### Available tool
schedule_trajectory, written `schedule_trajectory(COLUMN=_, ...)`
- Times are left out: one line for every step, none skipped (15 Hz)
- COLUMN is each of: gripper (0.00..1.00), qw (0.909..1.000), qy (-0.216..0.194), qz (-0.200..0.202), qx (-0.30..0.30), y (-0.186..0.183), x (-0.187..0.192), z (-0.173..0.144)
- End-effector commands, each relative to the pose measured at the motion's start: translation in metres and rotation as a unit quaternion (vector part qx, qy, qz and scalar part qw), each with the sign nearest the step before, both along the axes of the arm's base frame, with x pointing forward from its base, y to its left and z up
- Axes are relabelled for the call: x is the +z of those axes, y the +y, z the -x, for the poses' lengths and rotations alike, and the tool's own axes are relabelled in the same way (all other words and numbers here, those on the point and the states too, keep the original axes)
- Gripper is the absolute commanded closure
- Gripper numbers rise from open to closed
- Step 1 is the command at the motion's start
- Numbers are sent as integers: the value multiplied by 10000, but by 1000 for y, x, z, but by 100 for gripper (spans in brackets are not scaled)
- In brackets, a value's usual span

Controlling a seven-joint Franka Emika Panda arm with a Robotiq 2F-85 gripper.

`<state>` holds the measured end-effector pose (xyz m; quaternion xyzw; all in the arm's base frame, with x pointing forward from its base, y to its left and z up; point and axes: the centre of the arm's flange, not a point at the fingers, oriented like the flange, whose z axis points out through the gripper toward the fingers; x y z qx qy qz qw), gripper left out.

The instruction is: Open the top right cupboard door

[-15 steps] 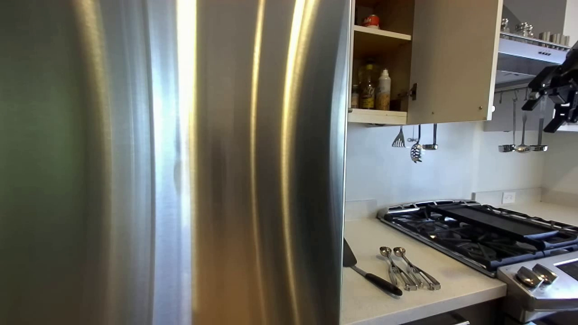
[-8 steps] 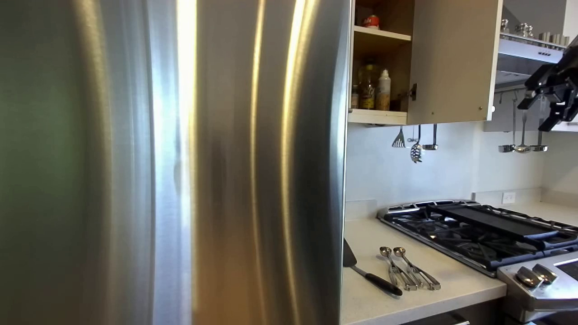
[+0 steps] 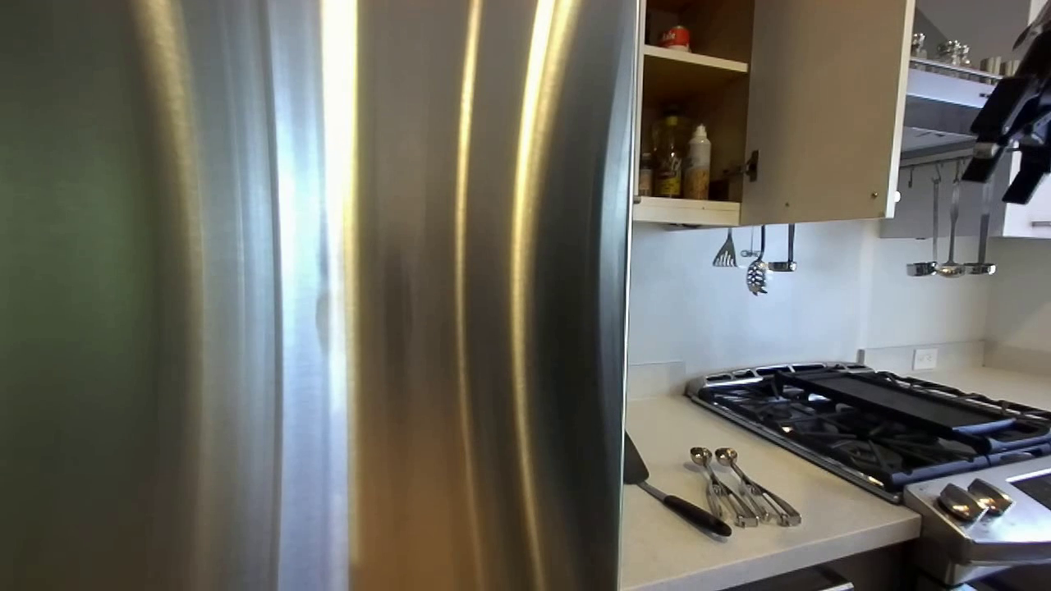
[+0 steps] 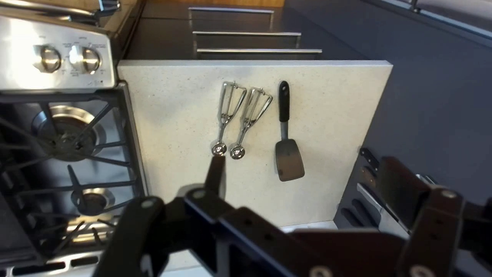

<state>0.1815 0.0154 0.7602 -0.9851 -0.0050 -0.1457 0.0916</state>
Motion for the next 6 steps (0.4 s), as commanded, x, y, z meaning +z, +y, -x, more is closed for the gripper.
schedule_trajectory(gripper=0, qw=9945, qy=-553, qz=871, qx=156, y=39, x=17, z=17)
schedule_trajectory(gripper=0, qw=9981, qy=-340, qz=504, qx=90, y=28, x=12, z=16)
schedule_trajectory(gripper=0, qw=9964, qy=-482, qz=683, qx=136, y=38, x=17, z=20)
schedule_trajectory(gripper=0, qw=9954, qy=-539, qz=775, qx=161, y=44, x=18, z=23)
schedule_trajectory(gripper=0, qw=9950, qy=-556, qz=810, qx=161, y=45, x=19, z=23)
schedule_trajectory(gripper=0, qw=9949, qy=-560, qz=818, qx=158, y=44, x=19, z=22)
